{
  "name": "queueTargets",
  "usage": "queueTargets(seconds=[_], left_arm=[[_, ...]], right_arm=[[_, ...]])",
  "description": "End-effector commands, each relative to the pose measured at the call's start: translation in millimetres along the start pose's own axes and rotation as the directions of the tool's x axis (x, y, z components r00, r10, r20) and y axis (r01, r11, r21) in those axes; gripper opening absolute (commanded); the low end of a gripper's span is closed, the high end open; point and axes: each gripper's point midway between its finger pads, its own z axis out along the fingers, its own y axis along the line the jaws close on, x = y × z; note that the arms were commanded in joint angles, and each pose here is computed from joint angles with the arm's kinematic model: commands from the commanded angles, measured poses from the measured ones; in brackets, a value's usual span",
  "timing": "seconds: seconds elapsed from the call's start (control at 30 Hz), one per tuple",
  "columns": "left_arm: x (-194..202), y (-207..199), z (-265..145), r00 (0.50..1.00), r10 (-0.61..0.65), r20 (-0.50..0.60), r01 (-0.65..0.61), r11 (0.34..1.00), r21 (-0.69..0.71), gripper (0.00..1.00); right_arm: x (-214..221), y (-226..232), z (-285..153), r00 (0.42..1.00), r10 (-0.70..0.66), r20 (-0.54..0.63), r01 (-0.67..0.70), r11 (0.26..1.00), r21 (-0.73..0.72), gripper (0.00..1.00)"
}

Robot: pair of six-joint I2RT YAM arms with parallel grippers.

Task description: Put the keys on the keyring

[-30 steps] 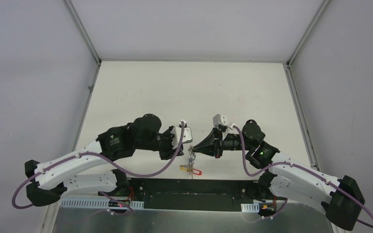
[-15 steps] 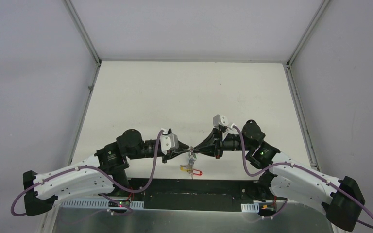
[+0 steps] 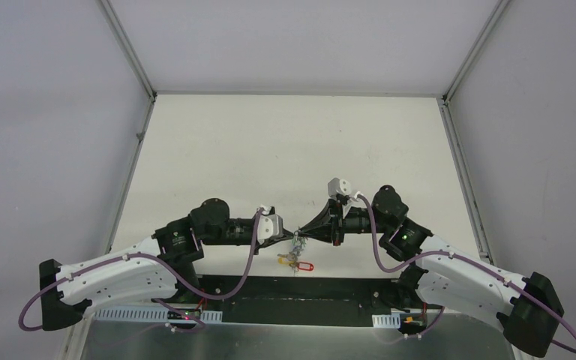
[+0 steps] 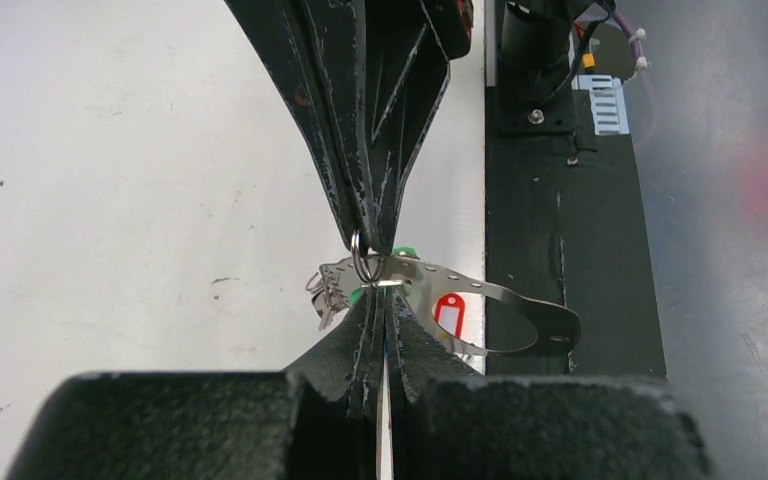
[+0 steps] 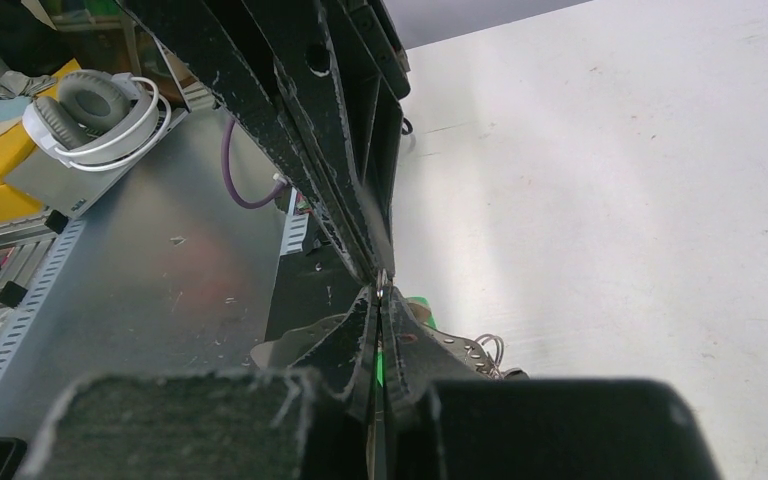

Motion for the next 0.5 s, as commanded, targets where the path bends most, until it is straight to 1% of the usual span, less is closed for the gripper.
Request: queueTargets(seconds=[0.0,0.13,0.23,0.37,0.47], left_arm=[[-1,-7,1,1.0,0.019,-0.017,-0.018,0.999,0.041,0.0],[1,-4,1,0.999,0.017,-0.036,-0.016,1.0,0.026,0.0],[-5,2,-1,0.999,0.01,-0.03,-0.01,1.0,-0.008,0.11],[-22,10,-6,1.0,-0.004,0.008,0.004,0.998,-0.056,0.22],[-36,10,-7,0.999,-0.013,0.047,0.015,0.998,-0.056,0.25]], right_arm=[[-39,9,0,0.989,-0.103,0.103,0.105,0.994,-0.018,0.0],[-39,10,0,0.99,-0.103,0.098,0.105,0.994,-0.018,0.0],[-38,9,0,0.99,-0.103,0.096,0.105,0.994,-0.018,0.0],[-38,10,0,0.99,-0.102,0.095,0.104,0.994,-0.019,0.0],[-39,10,0,0.99,-0.102,0.094,0.105,0.994,-0.021,0.0]])
